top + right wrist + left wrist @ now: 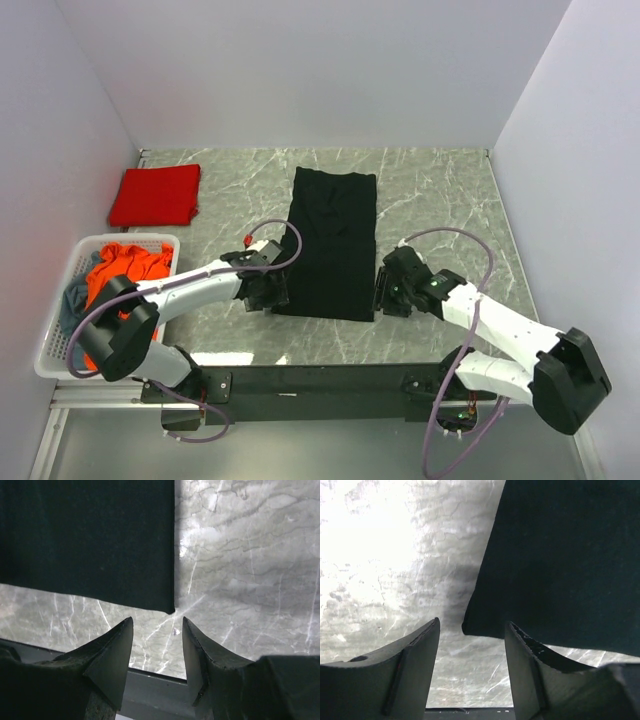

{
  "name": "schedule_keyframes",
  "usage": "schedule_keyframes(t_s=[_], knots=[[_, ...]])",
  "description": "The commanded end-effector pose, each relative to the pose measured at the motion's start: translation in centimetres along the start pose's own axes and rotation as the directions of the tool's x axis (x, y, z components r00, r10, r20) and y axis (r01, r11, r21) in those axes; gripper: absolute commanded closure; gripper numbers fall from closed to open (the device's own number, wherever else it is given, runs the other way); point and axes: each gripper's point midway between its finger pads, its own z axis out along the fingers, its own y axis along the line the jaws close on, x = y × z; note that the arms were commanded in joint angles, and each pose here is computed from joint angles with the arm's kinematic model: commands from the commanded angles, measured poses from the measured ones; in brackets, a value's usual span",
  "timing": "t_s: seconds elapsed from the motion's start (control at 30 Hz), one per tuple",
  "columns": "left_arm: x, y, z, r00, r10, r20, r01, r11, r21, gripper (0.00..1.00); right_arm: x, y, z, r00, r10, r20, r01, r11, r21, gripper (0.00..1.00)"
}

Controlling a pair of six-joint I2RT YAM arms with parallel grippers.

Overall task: Fold and stack the t-shirts
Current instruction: Fold the tshirt

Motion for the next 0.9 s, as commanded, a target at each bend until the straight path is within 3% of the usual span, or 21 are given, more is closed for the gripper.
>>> schedule_keyframes(t_s=[0.0, 0.3, 0.63, 0.87], knots=[[-0.6, 0.0, 0.2, 0.999, 0.032, 0.019, -0.032, 0.999, -0.03, 0.41, -0.9, 0.8, 0.0, 0.999, 0.007, 0.032, -0.008, 0.999, 0.032, 0.49], [1.5, 1.2, 2.1, 0.997, 0.064, -0.05, -0.068, 0.994, -0.082, 0.52, 0.1, 1.1, 1.4, 1.0, -0.02, -0.008, 0.021, 0.994, 0.106, 0.49], [3.2, 1.9, 3.2, 0.992, 0.085, -0.094, -0.095, 0.989, -0.109, 0.88, 1.3, 1.1, 2.8, 0.996, -0.068, -0.059, 0.077, 0.98, 0.183, 0.5], [4.0, 2.3, 3.3, 0.99, 0.085, -0.115, -0.099, 0.988, -0.118, 0.99, 2.8, -0.6, 3.9, 0.99, -0.094, -0.108, 0.122, 0.949, 0.292, 0.51]])
